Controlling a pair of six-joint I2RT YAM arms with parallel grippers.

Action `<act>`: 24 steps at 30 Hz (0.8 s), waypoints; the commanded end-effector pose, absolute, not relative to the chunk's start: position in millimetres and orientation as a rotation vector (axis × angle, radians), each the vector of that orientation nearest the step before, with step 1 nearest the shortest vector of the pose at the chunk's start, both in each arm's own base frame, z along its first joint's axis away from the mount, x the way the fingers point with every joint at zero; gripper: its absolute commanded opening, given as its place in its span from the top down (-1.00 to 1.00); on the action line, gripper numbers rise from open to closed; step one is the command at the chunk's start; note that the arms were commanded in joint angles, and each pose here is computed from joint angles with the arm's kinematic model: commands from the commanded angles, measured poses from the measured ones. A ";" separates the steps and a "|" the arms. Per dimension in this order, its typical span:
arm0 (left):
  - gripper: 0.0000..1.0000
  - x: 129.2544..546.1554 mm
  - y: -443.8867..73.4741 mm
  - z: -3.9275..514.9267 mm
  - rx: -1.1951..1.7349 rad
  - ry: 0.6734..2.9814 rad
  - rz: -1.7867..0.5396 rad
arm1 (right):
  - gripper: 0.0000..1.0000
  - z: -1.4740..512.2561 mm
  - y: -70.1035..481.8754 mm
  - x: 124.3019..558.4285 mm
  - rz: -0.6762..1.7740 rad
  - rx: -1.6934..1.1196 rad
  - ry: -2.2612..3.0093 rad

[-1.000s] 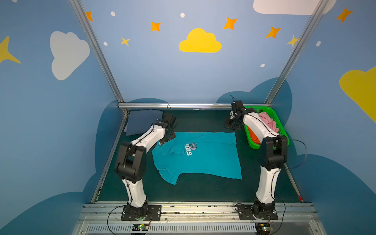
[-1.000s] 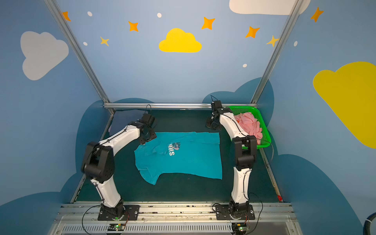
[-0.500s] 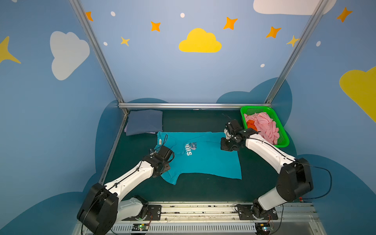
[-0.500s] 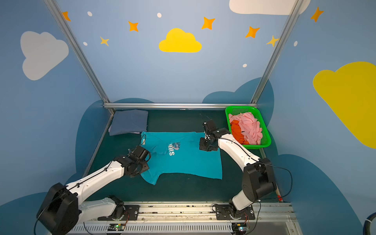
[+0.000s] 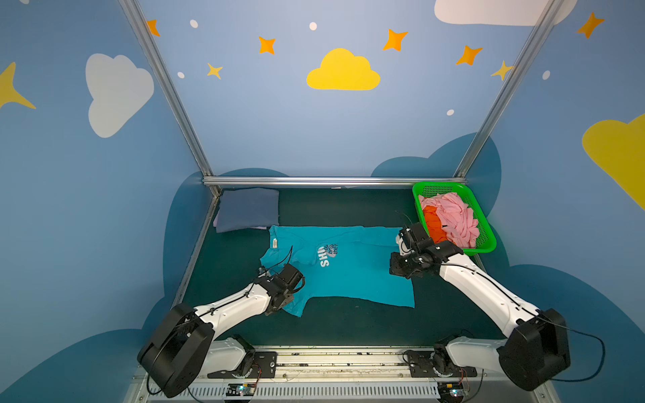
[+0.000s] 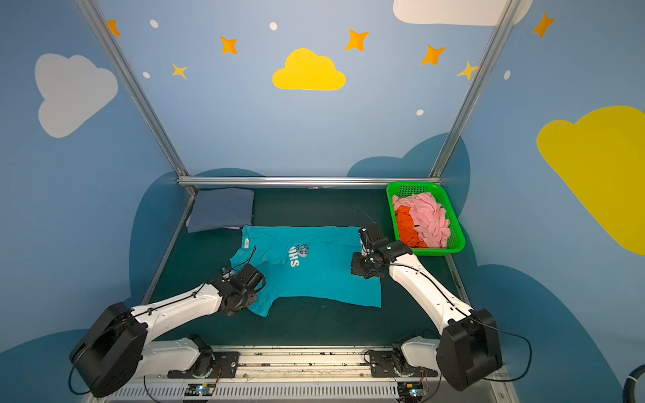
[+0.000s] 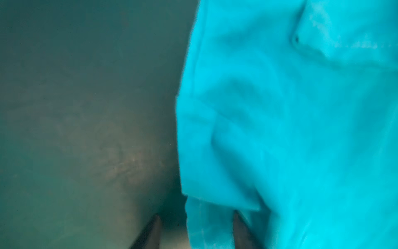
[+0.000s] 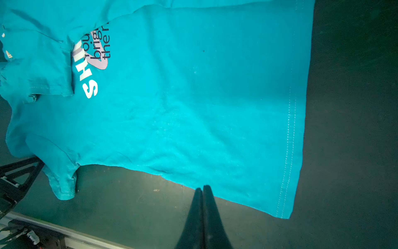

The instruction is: Fold and stack the t-shirts

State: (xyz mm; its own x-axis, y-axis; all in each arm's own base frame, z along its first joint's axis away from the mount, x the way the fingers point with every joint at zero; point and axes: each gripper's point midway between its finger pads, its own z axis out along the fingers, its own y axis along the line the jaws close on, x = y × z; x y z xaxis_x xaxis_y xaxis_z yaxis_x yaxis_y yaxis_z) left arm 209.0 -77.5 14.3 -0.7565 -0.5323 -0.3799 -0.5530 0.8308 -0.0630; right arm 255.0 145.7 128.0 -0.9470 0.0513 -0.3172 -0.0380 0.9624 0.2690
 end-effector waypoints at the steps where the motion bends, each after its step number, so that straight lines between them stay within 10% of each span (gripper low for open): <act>1: 0.58 211.2 -72.0 10.0 -0.835 2.615 0.143 | 1.00 127.4 137.1 246.2 0.361 0.013 2.796; 4: 0.91 209.8 -73.7 22.8 -0.822 2.620 0.160 | 1.00 121.3 131.9 242.5 0.343 0.030 2.815; 22: 0.91 133.9 -101.5 29.5 -0.833 2.612 0.054 | 1.00 92.6 107.1 218.0 0.306 0.152 2.911; 24: 0.91 131.6 -107.0 28.4 -0.815 2.625 0.082 | 0.75 85.9 102.8 213.8 0.304 0.184 2.927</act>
